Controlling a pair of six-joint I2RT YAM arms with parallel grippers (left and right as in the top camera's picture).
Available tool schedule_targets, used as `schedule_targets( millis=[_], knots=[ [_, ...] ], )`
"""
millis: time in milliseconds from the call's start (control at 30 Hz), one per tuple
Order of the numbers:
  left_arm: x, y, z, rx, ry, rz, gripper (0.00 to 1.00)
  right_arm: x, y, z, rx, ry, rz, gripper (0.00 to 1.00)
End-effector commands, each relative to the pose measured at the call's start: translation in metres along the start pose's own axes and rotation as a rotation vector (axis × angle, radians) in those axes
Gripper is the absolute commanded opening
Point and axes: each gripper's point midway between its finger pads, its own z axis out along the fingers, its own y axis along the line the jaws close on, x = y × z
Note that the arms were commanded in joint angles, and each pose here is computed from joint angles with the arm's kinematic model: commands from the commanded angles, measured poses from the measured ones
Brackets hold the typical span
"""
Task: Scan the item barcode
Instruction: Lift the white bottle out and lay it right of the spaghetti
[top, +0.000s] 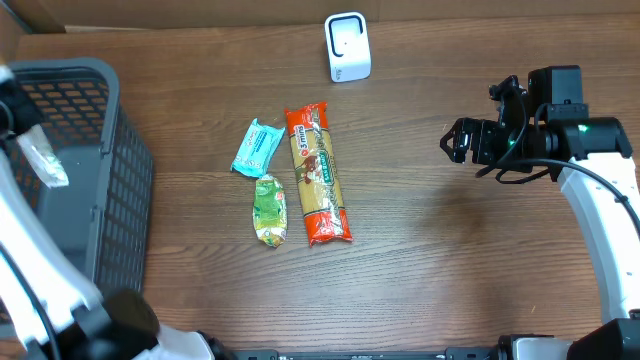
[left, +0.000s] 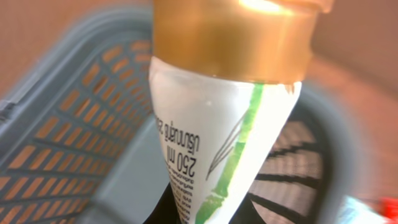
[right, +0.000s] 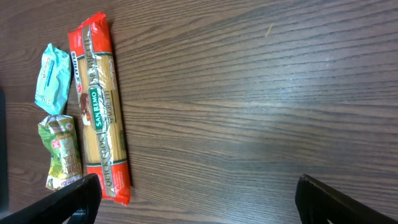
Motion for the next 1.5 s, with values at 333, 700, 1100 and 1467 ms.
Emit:
schedule_targets(
  millis=[333,700,1100,1467],
  knots=[
    [0.091,-0.234,-0.065,0.479,0.17,0.248,0.04,-0.008,0.004,-0.003,-0.007,-0.022,-0.01,1.0],
    [0.275,-0.397,0.036,0.533,0.589,0.309,0.04,-0.006,0.004,-0.003,-0.005,-0.015,-0.007,1.0],
    [0.387,-0.474,0.062,0.509,0.697,0.256,0.11,-0.006,0.004,-0.003,-0.005,-0.017,-0.008,1.0],
    [0.368,-0.48,0.056,0.575,0.65,0.323,0.77,-0.007,0.004,-0.003,-0.006,-0.018,-0.008,1.0]
  ],
)
